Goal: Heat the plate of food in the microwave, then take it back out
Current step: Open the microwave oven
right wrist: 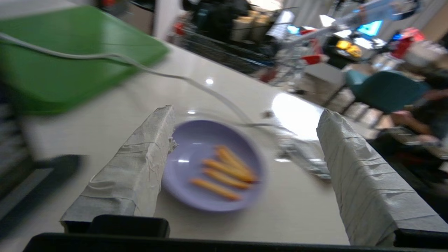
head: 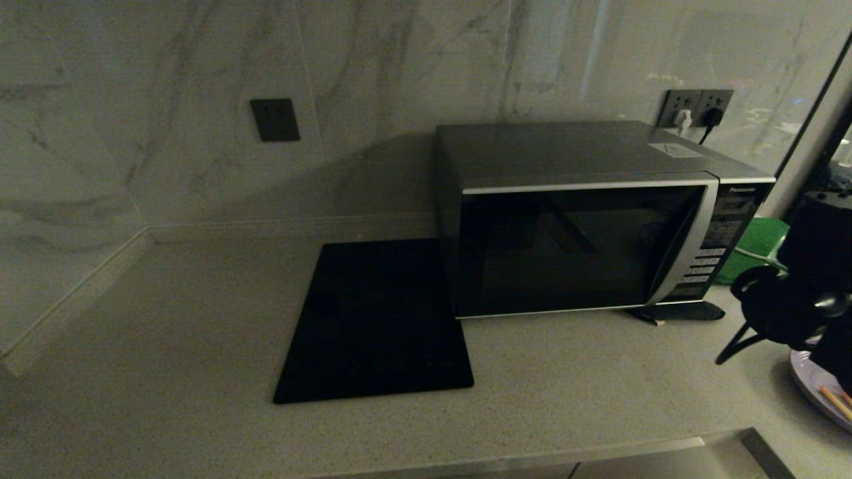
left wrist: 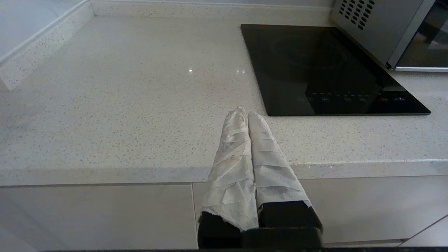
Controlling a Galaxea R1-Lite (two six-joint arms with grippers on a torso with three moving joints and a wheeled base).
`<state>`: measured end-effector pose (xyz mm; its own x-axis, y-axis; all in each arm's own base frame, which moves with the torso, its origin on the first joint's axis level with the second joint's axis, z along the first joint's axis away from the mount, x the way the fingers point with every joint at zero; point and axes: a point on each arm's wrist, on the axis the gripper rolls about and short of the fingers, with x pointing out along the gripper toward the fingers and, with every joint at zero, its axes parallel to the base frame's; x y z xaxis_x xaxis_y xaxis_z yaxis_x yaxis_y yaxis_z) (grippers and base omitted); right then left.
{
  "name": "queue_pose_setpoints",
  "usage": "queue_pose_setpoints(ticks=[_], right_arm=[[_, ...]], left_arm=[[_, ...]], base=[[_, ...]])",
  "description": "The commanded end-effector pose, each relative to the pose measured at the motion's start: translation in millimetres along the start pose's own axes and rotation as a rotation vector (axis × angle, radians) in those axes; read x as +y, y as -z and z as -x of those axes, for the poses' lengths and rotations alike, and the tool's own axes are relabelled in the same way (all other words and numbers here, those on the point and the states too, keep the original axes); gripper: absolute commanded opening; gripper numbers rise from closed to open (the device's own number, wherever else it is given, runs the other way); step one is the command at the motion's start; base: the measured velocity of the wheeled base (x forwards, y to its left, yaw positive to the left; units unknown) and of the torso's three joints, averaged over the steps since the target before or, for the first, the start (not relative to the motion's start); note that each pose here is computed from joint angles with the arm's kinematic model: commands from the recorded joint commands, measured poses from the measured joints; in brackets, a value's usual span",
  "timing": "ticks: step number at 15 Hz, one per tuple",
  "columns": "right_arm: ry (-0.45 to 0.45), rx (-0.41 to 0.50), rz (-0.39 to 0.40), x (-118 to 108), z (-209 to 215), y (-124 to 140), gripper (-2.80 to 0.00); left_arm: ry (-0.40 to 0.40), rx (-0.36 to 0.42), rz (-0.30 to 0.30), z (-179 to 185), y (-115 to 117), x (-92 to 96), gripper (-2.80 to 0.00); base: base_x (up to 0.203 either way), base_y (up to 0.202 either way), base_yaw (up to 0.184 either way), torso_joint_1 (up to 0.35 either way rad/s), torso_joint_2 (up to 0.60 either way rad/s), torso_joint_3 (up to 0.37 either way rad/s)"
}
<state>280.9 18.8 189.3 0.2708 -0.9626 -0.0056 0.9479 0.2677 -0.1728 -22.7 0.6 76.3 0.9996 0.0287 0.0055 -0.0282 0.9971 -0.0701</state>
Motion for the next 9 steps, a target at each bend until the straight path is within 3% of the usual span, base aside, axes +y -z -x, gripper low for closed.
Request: queue_pose_setpoints(ticks=[1,6,9], right_arm=[[-0.030,-0.005,-0.005,35,7,17,0.00],[-0.143,-0.031,-0.120,67,42,9,0.00],[-0.148,-0.029,-0.073,69,58,27,0.00]], left_arm=[[-0.002,-0.001,0.001,0,0,0.0,-2.80],[0.000,-0.001,0.001,0,0,0.0,-2.80],[0.000,-0.001,0.001,0,0,0.0,-2.80]], base=[[0.000,0.000,0.000,0.000,0.00,0.000],[0.000,0.000,0.000,0.000,0.00,0.000],[0.000,0.000,0.000,0.000,0.00,0.000]])
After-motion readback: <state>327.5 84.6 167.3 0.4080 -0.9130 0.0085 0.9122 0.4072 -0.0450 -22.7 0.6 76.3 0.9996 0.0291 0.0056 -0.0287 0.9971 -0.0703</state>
